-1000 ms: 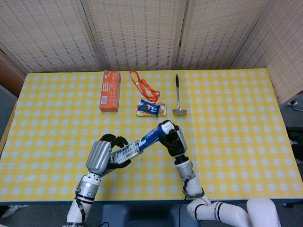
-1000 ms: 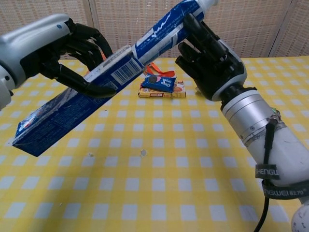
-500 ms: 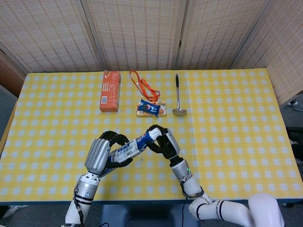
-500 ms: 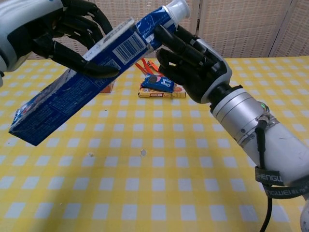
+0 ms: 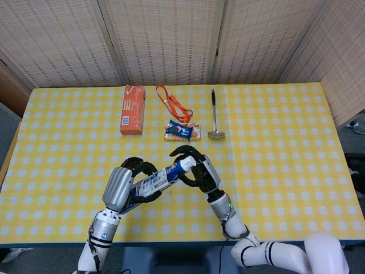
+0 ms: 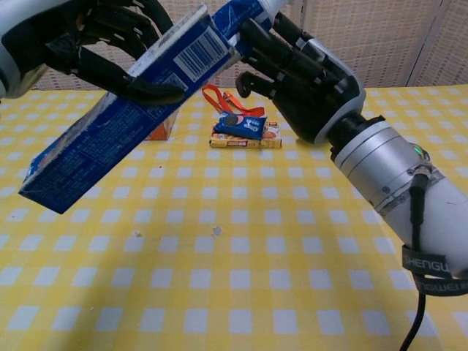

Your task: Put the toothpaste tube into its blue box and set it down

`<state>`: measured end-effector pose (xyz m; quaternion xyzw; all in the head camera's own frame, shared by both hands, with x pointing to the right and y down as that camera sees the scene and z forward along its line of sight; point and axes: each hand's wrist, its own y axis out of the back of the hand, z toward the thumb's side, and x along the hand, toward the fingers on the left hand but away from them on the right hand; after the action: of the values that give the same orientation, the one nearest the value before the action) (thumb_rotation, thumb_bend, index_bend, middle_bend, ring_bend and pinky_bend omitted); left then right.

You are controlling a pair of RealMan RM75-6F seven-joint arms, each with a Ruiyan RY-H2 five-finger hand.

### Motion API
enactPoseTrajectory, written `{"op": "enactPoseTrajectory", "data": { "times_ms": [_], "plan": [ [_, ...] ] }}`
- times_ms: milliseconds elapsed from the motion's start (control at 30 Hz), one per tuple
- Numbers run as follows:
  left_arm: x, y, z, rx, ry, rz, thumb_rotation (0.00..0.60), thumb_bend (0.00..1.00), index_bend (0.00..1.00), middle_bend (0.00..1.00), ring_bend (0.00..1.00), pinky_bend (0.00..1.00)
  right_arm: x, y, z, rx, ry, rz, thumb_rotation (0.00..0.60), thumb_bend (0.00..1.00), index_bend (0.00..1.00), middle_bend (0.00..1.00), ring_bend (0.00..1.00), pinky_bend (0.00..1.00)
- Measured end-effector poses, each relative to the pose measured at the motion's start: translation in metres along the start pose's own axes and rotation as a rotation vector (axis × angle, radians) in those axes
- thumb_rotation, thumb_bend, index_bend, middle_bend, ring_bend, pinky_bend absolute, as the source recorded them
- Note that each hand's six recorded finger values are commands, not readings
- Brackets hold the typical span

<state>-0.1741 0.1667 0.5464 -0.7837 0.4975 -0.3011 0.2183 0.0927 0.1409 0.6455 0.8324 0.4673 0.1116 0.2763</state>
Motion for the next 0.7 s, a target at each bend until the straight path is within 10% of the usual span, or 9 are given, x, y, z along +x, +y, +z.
{"op": "enactPoseTrajectory", "data": {
  "times_ms": [500,700],
  "plan": [
    [0.000,0.021,0.004,-0.069,-0.029,0.059,0.600,0.16,0.50,0.68,0.50,0.30,0.006,0.000,0.018,-0.018,0.021,0.109,0.600,0.41,0.00,0.11,0.25,0.30],
    [-0.002,0.028,0.002,-0.069,-0.029,0.076,0.600,0.16,0.51,0.68,0.50,0.30,0.010,0.014,0.032,0.197,0.018,0.158,0.600,0.41,0.00,0.41,0.47,0.58]
  ]
}}
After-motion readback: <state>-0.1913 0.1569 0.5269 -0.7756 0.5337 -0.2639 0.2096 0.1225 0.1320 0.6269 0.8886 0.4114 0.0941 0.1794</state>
